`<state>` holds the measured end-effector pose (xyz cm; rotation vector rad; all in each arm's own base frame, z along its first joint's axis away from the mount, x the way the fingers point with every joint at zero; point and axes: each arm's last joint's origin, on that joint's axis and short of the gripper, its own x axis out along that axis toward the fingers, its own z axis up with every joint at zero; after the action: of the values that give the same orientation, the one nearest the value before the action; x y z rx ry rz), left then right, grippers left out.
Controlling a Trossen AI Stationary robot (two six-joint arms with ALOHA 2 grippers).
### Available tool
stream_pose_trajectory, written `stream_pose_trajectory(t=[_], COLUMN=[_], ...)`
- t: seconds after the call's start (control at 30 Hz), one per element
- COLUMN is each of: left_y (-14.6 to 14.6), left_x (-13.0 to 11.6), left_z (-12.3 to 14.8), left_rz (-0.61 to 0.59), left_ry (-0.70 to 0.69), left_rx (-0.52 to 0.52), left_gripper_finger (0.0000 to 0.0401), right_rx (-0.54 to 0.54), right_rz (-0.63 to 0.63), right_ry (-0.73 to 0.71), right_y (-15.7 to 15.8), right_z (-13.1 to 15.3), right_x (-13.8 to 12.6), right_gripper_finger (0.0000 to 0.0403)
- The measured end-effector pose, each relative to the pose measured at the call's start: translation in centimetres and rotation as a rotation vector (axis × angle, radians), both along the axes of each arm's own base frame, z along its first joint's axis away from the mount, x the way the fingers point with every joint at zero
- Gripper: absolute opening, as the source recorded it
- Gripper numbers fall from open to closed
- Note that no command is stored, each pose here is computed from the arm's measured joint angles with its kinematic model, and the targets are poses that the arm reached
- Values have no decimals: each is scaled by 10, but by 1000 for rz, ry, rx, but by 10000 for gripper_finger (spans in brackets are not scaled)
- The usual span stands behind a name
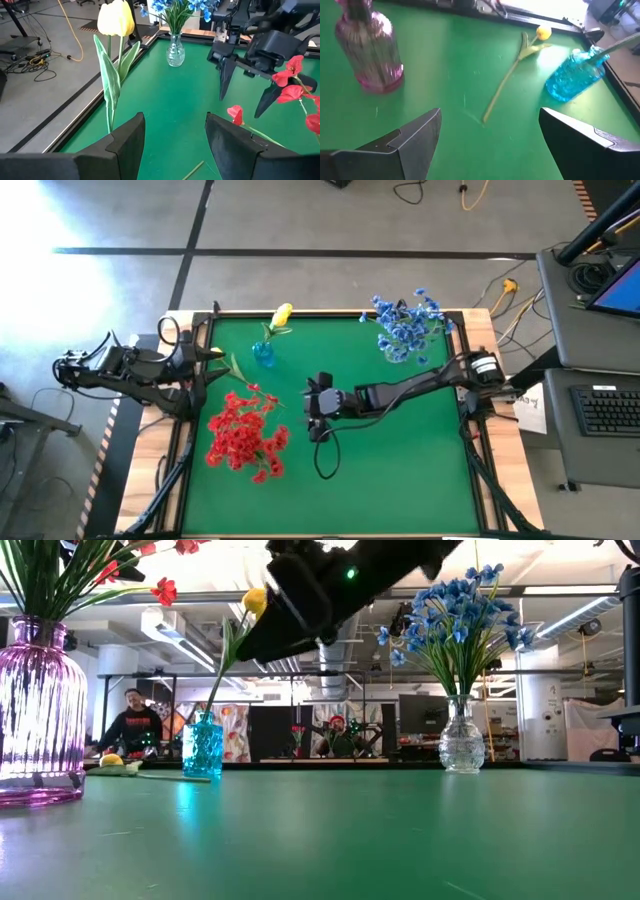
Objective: Sort flowers into vase by color
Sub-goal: Put the yellow flower into the blue vase
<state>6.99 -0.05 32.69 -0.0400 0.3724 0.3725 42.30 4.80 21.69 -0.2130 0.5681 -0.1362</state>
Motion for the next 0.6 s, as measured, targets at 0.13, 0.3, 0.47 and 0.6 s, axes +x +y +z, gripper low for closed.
stream_pose_trajectory(t=[0.13, 0.3, 0.47, 0.6], left_y=[0, 0, 0, 0], left_x=[0, 0, 1, 1], left_z=[0, 0, 0, -1], left_rz=[0, 1, 4, 4], left_ry=[0, 2, 0, 3], left_rx=[-1, -1, -9, -8], left_gripper_finger=[194, 194, 194, 194], right_rx=[6, 20, 46, 73], right_rz=[-13, -66, -86, -123], right_ry=[-64, -124, -141, -139], right_y=[-1, -4, -5, -14], right_z=[-18, -47, -73, -88], right_x=[8, 24, 36, 46], right_gripper_finger=[327, 327, 327, 327])
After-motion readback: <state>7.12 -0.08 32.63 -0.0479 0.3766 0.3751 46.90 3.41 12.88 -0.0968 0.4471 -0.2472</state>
